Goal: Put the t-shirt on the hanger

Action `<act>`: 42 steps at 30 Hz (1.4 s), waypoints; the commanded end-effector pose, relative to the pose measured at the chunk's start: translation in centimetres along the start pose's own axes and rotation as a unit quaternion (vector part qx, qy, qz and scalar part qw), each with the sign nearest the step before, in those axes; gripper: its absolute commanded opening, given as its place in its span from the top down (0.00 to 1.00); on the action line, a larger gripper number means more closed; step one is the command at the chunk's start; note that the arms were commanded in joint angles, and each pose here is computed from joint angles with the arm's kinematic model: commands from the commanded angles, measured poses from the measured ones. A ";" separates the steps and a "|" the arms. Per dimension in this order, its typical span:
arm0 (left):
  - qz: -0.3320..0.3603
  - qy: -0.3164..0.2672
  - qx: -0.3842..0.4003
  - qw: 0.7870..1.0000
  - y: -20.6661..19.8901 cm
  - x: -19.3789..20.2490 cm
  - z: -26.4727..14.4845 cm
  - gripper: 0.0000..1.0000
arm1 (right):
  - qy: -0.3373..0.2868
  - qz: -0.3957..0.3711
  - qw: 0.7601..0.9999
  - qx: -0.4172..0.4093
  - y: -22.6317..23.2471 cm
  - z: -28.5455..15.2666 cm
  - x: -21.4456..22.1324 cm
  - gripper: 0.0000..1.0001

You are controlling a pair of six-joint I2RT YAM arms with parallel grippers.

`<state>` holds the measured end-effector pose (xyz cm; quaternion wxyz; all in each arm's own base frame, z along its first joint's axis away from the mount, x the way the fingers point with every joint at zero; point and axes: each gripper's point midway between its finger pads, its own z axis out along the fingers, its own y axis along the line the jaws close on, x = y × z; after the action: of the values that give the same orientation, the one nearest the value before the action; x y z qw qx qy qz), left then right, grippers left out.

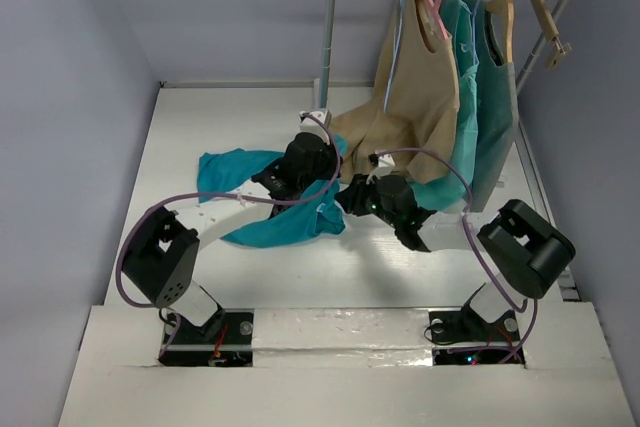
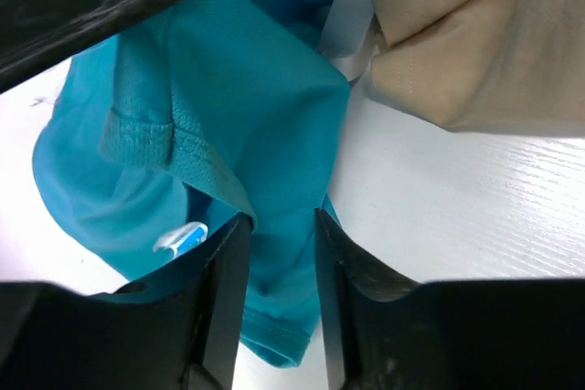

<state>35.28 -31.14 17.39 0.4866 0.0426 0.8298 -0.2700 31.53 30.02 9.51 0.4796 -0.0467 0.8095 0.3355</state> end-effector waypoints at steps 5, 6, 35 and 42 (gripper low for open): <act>-0.017 -0.034 0.022 0.999 -1.0 -2.2 -1.6 1.00 | -0.069 0.003 0.997 -0.036 2.8 0.4 -4.3 0.58; -0.018 -0.034 0.022 0.999 -1.0 -2.2 -1.6 1.00 | -0.062 -0.004 0.996 -0.064 4.1 0.1 -4.0 0.53; -0.001 -0.073 -0.008 0.997 0.2 -4.5 -4.0 1.00 | -0.010 -0.129 0.991 -0.012 3.9 -1.9 -4.2 1.00; 0.010 -0.074 0.021 0.997 0.0 -3.5 -5.0 0.69 | -0.022 -0.143 0.989 0.001 4.8 -2.4 -6.9 1.00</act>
<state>33.81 -28.53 19.58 0.5172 0.0358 0.8148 -0.2595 30.60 30.14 13.76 0.5064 -0.1512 0.8064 0.2654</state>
